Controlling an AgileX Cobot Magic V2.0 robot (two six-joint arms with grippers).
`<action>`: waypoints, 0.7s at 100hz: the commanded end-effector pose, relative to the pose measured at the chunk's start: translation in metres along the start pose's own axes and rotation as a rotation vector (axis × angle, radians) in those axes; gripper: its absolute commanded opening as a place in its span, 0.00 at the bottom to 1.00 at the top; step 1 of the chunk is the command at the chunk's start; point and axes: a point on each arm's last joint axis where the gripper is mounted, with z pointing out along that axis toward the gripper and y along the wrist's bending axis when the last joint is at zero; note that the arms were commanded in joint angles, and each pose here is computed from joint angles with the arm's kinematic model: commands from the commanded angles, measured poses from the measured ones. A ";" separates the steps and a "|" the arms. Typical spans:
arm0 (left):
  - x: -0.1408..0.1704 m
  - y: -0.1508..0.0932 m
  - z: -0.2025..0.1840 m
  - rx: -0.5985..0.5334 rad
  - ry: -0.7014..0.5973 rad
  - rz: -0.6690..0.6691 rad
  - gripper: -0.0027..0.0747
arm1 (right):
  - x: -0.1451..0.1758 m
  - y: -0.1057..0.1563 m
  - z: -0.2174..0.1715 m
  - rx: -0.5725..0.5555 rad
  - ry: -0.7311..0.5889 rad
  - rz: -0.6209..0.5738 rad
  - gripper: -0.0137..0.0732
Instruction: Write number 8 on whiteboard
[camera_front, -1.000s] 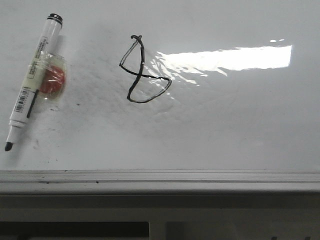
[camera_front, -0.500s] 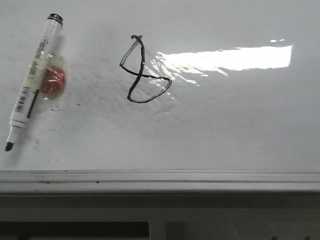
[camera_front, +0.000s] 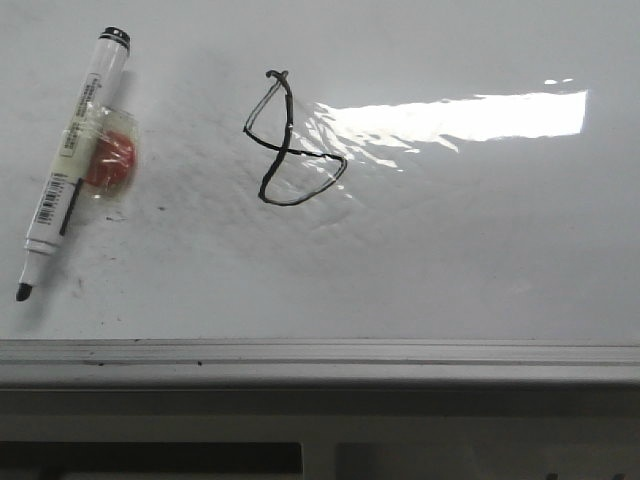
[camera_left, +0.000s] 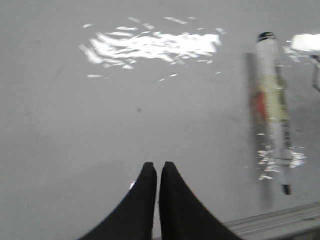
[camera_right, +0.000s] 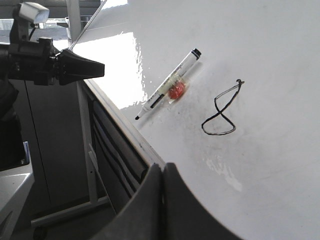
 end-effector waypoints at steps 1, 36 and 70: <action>-0.009 0.003 -0.002 -0.066 -0.109 -0.028 0.01 | -0.016 0.000 -0.001 -0.007 -0.105 -0.018 0.08; 0.015 0.018 -0.003 -0.292 -0.002 -0.030 0.01 | -0.016 0.000 -0.001 -0.007 -0.105 -0.018 0.08; 0.025 0.019 -0.004 -0.311 0.106 -0.041 0.01 | -0.016 0.000 -0.001 -0.007 -0.105 -0.018 0.08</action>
